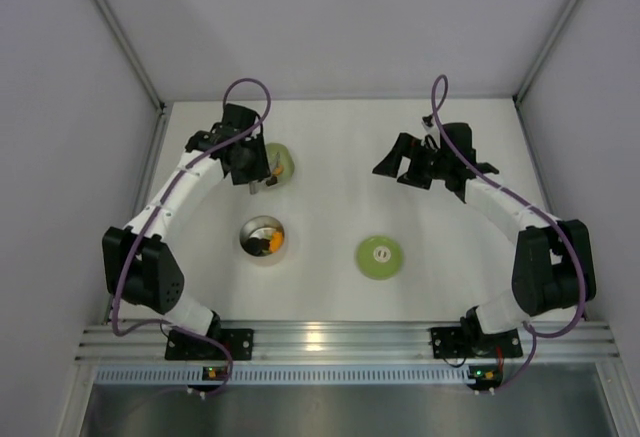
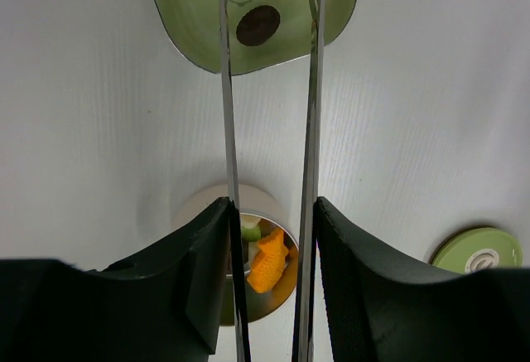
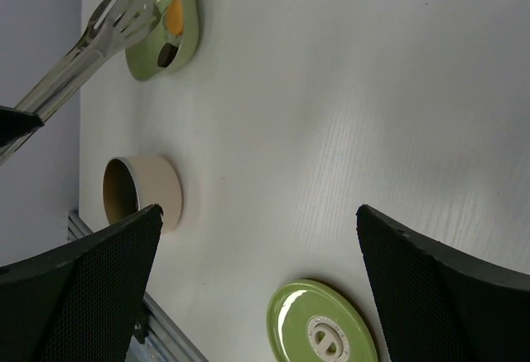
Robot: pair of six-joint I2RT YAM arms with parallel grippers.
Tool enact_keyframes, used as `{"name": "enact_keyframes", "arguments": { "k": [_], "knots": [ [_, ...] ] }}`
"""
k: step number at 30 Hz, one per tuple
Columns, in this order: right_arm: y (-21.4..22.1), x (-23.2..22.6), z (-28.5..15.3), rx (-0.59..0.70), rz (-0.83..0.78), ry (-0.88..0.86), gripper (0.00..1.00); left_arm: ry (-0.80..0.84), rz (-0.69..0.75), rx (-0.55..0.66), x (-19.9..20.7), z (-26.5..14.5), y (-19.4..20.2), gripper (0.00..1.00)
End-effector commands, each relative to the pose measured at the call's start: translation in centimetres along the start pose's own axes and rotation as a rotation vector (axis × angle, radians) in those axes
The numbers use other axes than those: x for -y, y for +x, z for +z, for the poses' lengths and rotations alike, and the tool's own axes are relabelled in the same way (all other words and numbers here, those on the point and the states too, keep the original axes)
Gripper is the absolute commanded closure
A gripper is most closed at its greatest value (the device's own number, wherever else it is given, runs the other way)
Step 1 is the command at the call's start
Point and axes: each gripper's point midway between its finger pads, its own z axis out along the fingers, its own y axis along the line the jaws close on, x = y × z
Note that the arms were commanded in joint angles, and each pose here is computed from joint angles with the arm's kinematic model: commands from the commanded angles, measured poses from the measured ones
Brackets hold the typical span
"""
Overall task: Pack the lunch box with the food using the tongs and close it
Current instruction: Pick up the fake food from the plate.
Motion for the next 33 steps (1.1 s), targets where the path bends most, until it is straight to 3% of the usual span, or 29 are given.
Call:
{"name": "enact_keyframes", "arguments": {
  "k": [1, 21, 33],
  "knots": [
    [-2.2, -2.1, -0.1, 0.066, -0.077, -0.074, 0.01, 0.012, -0.001, 0.075, 0.9, 0.4, -2.6, 0.51],
    [-1.9, -1.9, -0.5, 0.072, -0.077, -0.069, 0.0, 0.006, 0.018, 0.007, 1.1, 3.2, -1.1, 0.53],
    [-2.0, -1.9, -0.4, 0.072, -0.078, -0.065, 0.01, 0.046, 0.03, 0.026, 2.0, 2.7, -1.5, 0.53]
  ]
}}
